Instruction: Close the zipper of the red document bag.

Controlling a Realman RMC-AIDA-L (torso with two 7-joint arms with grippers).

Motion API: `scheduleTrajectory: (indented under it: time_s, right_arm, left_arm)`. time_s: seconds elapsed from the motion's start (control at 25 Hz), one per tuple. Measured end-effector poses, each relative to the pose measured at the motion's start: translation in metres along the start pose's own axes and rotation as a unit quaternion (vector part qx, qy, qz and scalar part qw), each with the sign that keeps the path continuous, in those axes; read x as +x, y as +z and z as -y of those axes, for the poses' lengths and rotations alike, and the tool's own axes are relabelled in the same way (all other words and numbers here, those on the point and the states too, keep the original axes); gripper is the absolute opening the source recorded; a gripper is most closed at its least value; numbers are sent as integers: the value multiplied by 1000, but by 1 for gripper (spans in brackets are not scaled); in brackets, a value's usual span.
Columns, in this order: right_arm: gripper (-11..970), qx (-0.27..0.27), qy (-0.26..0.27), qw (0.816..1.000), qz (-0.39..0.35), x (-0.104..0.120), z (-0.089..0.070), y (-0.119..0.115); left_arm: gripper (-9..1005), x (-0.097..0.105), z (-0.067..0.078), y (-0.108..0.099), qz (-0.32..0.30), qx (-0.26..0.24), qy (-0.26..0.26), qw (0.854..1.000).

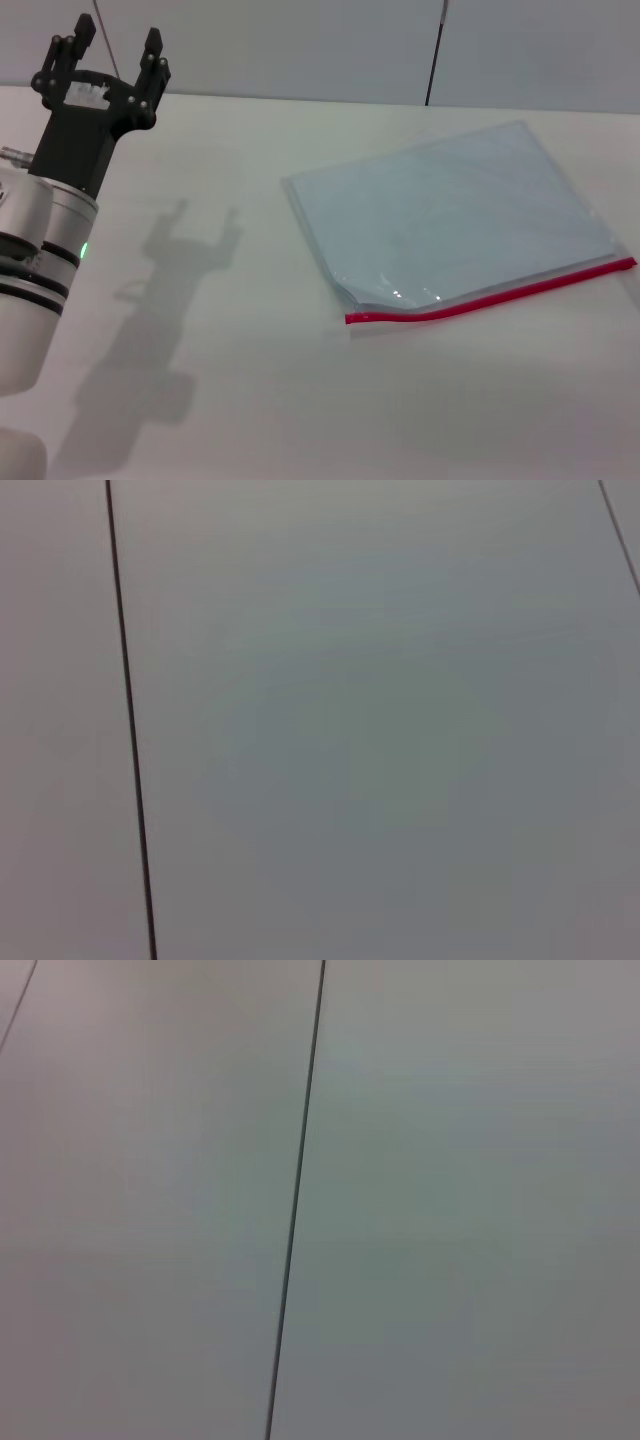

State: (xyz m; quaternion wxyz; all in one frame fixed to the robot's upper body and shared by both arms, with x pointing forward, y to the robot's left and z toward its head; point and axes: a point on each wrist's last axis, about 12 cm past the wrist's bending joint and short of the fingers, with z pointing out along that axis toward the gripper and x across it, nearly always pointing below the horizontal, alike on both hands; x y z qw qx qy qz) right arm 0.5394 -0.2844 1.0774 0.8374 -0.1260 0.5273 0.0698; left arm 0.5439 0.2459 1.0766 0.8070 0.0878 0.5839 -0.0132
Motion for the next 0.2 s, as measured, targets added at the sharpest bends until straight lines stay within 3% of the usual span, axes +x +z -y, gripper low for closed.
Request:
scheduleTrajectory:
  time_s: [0.2]
  right_arm:
    - [796, -2, 0, 1000, -1, 0, -1, 0]
  left_arm:
    - [700, 0, 1, 0, 0, 2, -1, 1000]
